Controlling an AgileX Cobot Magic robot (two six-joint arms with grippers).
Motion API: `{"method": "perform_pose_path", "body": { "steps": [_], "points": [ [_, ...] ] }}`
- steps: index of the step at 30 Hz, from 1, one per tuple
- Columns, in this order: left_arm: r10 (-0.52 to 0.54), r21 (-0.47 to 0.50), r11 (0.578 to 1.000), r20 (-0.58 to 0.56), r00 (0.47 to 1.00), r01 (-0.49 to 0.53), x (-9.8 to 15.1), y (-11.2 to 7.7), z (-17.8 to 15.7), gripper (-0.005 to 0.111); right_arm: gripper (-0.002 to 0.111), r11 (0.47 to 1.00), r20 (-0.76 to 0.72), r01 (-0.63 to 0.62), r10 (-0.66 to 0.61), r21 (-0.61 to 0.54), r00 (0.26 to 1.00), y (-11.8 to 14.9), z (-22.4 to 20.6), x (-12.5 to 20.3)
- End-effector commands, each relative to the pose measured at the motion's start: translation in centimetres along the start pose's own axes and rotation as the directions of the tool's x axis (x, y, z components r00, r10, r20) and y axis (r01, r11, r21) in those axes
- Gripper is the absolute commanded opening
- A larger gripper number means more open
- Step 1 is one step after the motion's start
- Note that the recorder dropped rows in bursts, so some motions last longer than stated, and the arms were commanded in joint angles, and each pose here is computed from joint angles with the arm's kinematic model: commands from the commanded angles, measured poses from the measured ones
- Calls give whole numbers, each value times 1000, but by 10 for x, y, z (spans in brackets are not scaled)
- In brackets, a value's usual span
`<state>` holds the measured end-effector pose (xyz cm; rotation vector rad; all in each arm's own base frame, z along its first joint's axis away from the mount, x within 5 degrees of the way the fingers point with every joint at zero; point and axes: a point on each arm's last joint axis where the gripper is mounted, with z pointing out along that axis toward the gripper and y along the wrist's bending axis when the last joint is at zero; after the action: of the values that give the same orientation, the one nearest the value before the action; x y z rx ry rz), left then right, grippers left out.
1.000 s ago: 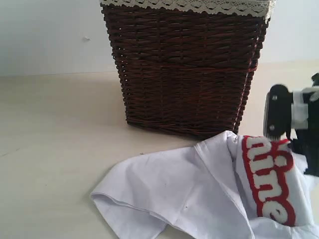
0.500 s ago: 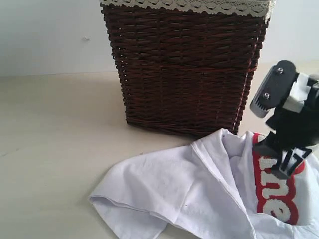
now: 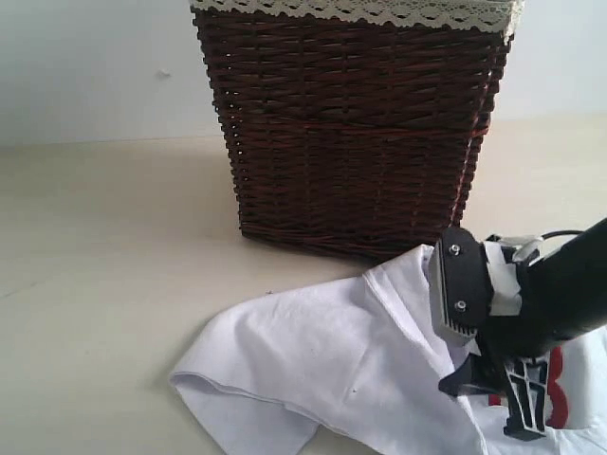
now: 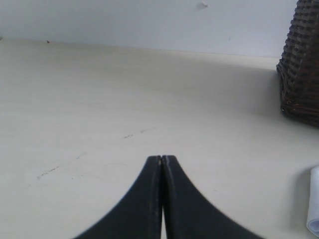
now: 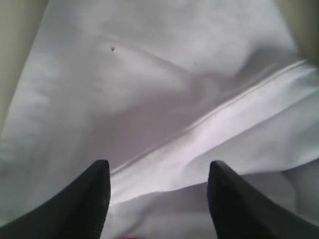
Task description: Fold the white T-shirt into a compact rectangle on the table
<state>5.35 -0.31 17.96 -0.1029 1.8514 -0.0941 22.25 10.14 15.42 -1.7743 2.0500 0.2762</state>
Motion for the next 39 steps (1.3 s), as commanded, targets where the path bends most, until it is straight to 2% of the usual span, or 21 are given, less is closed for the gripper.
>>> {"method": "perform_pose_path", "body": {
  "steps": [1, 5, 7, 12, 13, 18, 21, 24, 29, 31, 34, 39],
  "points": [
    [-3, 7, 1000, 12, 1000, 3, -1, -1, -1, 0, 56, 988, -47, -151, 150, -30, 988, 3, 11, 2],
    [-3, 7, 1000, 12, 1000, 3, -1, -1, -1, 0, 55, 970, -60, -239, 237, -45, 970, 5, 14, 3],
    [-3, 7, 1000, 12, 1000, 3, -1, -1, -1, 0, 48, 957, -66, -285, 281, -53, 957, 5, 15, 4],
    [-3, 7, 1000, 12, 1000, 3, -1, -1, -1, 0, 6, 950, -70, -295, 288, -105, 955, 10, 15, 2],
    [-3, 7, 1000, 12, 1000, 3, -1, -1, -1, 0, 0, 949, -72, -295, 288, -114, 955, 11, 14, 2],
    [-3, 7, 1000, 12, 1000, 3, -1, -1, -1, 0, 0, 962, -41, -245, 242, -122, 969, 12, 9, -1],
    [-3, 7, 1000, 12, 1000, 3, -1, -1, -1, 0, 0, 985, 58, -151, 157, -86, 986, 11, -3, -11],
    [-3, 7, 1000, 12, 1000, 3, -1, -1, -1, 0, 0, 995, 208, -100, 104, -27, 973, 10, -19, -27],
    [-3, 7, 1000, 12, 1000, 3, -1, -1, -1, 0, 0, 988, 495, -152, 131, 1, 859, 6, -35, -53],
    [-3, 7, 1000, 12, 1000, 3, -1, -1, -1, 0, 0, 978, 559, -204, 189, -36, 807, 1, -35, -59],
    [-3, 7, 1000, 12, 1000, 3, -1, -1, -1, 0, 0, 961, 599, -257, 265, -102, 756, -11, -27, -67],
    [-3, 7, 1000, 12, 1000, 3, -1, -1, -1, 0, 0, 943, 618, -305, 318, -131, 719, -48, -5, -80]
  ]
}}
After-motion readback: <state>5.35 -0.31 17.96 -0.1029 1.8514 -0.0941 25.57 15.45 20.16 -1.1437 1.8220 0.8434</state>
